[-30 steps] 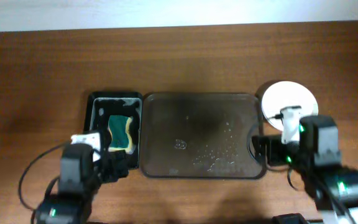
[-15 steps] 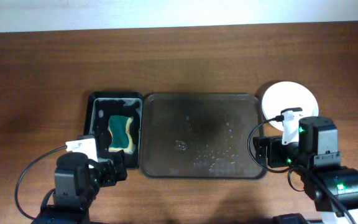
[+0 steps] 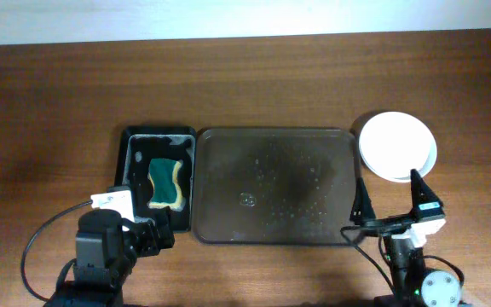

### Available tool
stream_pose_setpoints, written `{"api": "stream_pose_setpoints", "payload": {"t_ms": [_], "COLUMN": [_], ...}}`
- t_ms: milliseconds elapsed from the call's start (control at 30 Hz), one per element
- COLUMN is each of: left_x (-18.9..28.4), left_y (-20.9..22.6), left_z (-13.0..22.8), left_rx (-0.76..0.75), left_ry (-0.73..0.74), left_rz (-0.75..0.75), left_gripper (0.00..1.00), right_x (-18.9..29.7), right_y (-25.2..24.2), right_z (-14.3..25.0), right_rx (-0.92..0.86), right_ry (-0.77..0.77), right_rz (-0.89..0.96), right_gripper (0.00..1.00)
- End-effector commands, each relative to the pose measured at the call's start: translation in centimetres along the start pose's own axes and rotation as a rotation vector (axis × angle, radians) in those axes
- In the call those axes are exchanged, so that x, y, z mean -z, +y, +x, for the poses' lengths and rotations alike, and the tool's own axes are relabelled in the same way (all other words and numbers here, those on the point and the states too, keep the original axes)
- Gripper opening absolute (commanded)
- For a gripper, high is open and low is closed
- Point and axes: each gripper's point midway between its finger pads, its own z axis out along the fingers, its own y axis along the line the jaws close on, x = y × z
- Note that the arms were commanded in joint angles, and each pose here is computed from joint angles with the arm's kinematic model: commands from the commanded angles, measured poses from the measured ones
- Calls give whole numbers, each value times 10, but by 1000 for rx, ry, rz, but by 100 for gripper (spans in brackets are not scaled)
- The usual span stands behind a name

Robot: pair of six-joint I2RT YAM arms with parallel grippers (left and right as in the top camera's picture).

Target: Clean dirty plates on tray and stack at the side

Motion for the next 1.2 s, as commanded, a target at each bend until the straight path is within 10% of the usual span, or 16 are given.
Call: {"api": "stream_pose_setpoints", "payload": {"t_ms": [0, 167, 867, 1167], "left_x": [0, 0, 6, -26], "left_y": [0, 0, 6, 21], "left_z": [1, 1, 0, 6], "left_rx": [-14, -14, -14, 17], "left_ry": [1, 1, -35, -459], "left_rz": [5, 5, -27, 17], "left_gripper": [99, 99, 99, 100], "right_x": [-1, 11, 11, 11], "right_y": [-3, -7, -7, -7], "right_z": [20, 99, 99, 98], "right_rx": [1, -12, -12, -12], "right_ry": [-19, 303, 303, 302], "right_rz": [10, 27, 27, 27], "right_gripper": [99, 99, 99, 99]}}
